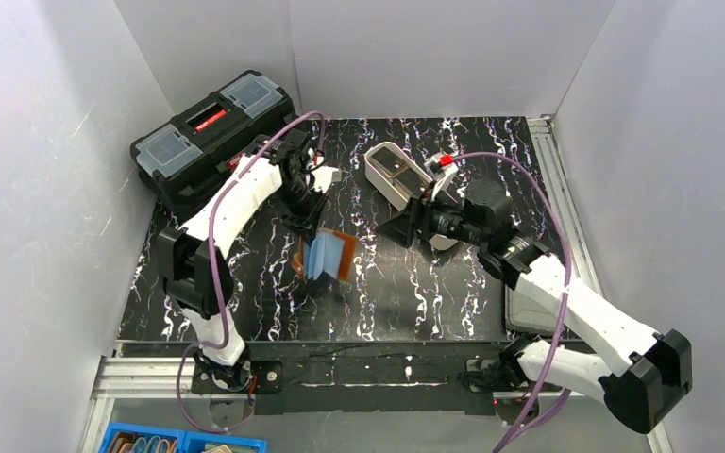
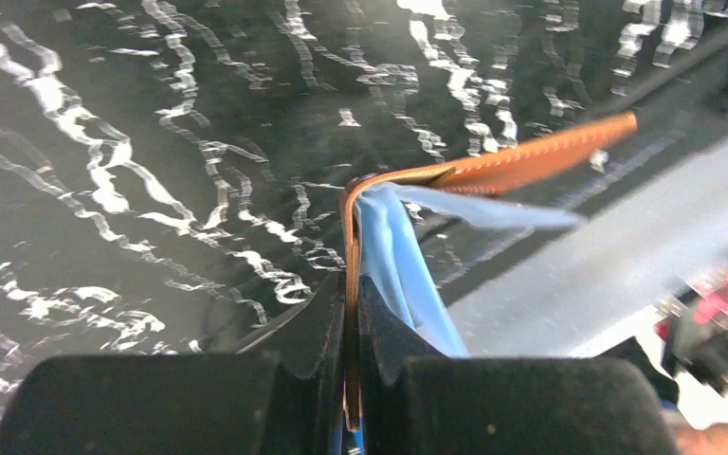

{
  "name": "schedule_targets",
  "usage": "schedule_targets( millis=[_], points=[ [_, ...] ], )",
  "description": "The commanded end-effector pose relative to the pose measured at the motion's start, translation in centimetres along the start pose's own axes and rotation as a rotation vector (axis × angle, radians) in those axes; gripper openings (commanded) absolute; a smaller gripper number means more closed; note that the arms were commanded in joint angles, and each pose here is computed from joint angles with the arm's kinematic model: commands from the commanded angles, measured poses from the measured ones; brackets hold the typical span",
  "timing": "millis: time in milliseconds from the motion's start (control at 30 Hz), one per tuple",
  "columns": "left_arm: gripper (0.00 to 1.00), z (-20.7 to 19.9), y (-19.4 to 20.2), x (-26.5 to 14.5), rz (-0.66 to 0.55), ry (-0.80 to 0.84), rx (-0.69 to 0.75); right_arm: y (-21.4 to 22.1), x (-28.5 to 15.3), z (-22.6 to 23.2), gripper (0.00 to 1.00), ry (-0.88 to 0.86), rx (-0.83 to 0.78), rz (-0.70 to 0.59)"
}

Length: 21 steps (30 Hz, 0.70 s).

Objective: Put the credit cards into the card holder
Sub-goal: Open the card holder.

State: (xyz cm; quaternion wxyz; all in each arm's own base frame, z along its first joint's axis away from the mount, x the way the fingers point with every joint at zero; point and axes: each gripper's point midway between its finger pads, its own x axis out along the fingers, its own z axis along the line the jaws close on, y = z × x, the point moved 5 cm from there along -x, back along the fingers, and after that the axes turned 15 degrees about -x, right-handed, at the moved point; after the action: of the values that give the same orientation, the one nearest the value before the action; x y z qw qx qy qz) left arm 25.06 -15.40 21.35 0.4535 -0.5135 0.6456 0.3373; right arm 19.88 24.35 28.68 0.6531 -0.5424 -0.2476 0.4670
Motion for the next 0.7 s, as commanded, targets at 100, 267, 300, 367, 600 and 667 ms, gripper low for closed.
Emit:
schedule_targets(
  millis=[100,267,300,367,600,667],
  points=[
    [0.0,2.0,-0.5,2.2,0.131,-0.29,-0.112,-0.1,5.1,2.1,0.71,-0.116,-0.062,0.025],
    [0.0,0.8,-0.9,2.1,0.144,-0.159,-0.151,1.8,8.1,1.8,0.7,-0.154,-0.029,0.098],
    [0.0,0.6,-0.8,2.0,0.153,-0.131,-0.157,2.2,8.4,1.6,0.7,-0.148,-0.023,0.109],
    [0.0,0.3,-0.7,2.0,0.167,-0.072,-0.16,2.9,8.9,1.2,0.7,-0.141,-0.015,0.124],
    [0.0,-0.5,-1.0,1.9,0.135,0.305,-0.125,5.8,9.1,-0.2,0.68,-0.079,0.05,0.156],
    [0.0,-0.6,-1.0,2.0,0.135,0.371,-0.098,6.6,8.5,-1.0,0.7,-0.051,0.069,0.167]
  ],
)
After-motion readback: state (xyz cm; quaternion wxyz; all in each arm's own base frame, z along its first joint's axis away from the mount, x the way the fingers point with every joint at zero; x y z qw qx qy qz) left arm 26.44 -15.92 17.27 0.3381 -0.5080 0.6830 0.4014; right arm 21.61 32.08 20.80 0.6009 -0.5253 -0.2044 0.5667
